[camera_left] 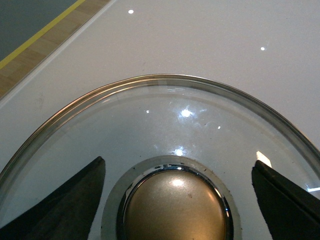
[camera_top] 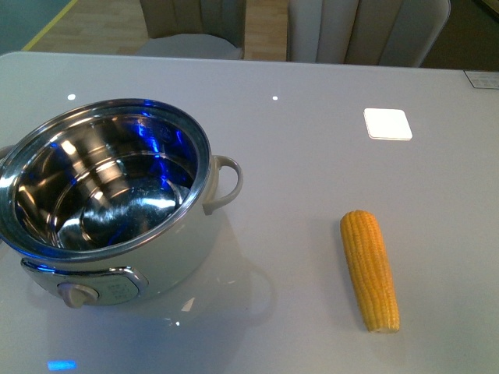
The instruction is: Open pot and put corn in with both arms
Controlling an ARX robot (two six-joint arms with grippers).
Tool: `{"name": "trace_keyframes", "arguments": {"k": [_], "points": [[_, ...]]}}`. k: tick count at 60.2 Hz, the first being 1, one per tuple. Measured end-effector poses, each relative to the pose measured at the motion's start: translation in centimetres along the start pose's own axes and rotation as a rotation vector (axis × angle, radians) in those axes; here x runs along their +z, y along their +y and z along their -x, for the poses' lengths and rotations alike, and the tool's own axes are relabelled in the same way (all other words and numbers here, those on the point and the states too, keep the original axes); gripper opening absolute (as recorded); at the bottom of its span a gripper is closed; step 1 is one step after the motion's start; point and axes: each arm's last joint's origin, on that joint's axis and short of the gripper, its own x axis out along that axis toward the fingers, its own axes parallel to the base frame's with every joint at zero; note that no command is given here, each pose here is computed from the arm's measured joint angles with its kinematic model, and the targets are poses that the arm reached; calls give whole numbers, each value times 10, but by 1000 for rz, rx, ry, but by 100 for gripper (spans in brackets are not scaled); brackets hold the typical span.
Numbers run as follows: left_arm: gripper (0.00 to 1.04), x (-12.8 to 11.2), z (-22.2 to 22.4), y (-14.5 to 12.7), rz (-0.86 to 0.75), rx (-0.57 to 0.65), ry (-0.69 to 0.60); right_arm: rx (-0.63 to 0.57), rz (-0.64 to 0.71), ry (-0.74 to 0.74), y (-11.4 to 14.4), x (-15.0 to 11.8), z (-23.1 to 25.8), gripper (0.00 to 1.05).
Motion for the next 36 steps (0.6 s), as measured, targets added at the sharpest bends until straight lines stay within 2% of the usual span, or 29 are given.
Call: {"name": "trace_keyframes", "arguments": {"k": [10, 23, 36], "points": [[98, 37, 23, 3, -3, 2, -65, 0, 0, 0, 0, 0, 0, 96], [98, 93, 77, 1, 7, -46, -179, 0, 0, 0, 0, 0, 0, 96], [98, 148, 144, -29, 40, -144, -307, 0, 0, 0, 0, 0, 0, 96]]}}
